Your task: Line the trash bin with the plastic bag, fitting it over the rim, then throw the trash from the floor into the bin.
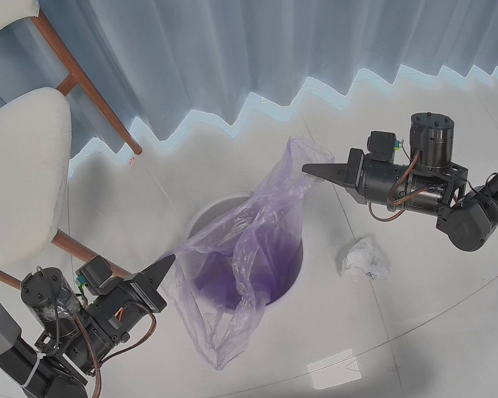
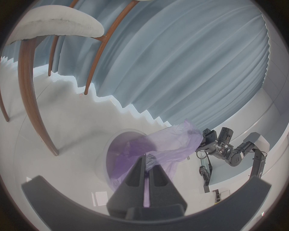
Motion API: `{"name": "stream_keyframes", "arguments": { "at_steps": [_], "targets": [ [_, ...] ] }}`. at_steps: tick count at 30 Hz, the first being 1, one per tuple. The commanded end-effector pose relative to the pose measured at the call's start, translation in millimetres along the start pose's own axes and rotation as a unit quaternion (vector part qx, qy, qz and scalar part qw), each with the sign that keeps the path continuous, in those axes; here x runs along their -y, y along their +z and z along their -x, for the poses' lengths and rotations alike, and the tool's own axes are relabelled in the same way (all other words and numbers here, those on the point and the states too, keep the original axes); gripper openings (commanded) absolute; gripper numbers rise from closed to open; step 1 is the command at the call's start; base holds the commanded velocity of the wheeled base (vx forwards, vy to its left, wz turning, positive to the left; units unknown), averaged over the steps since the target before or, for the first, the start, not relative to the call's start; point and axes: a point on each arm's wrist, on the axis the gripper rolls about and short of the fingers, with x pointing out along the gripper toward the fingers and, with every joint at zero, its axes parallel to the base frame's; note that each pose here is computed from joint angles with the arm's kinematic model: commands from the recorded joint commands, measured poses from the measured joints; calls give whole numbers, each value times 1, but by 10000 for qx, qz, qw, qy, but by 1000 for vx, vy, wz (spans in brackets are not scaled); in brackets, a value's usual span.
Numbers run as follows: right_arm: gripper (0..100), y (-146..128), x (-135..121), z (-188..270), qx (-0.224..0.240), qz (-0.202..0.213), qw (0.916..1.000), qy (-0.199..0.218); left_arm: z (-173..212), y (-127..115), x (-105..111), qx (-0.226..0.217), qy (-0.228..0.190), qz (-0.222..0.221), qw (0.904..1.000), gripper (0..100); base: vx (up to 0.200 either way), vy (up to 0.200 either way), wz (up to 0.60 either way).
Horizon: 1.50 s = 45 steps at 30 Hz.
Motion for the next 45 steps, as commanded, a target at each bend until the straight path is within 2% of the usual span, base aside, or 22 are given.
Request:
{"name": "stream_keyframes", "arguments": {
  "at_steps": [1,19,24,31,39,41,42,45],
  "targets": [
    [0,-3,-9,13,-43,-8,10000,-17,2,-6,9,-80,-46,0,10000,0,200,0,0],
    [0,-10,-4,17,-58,45,9998,-193,0,-8,19,-53,-121,-17,9999,0,200,0,0],
    [0,-18,-6,28,-160,-40,9994,-304,-2,-10,23,-86,-199,-27,9998,0,0,0,0],
    [0,-30,-16,30,-331,-44,9992,-219,1,-8,27,-48,-238,-22,9997,0,0,0,0],
    [0,-44,-23,29,-481,166,9987,-104,4,-13,27,-130,-184,-4,9997,0,0,0,0],
    [0,-45,-24,27,-389,164,9989,-208,4,-14,27,-157,-170,-6,9997,0,0,0,0],
    [100,-46,-24,25,-331,142,9990,-271,3,-14,26,-163,-166,-5,9997,0,0,0,0],
    [100,-45,-24,25,-259,57,9991,-346,4,-15,26,-183,-156,-1,9997,0,0,0,0]
  ]
}}
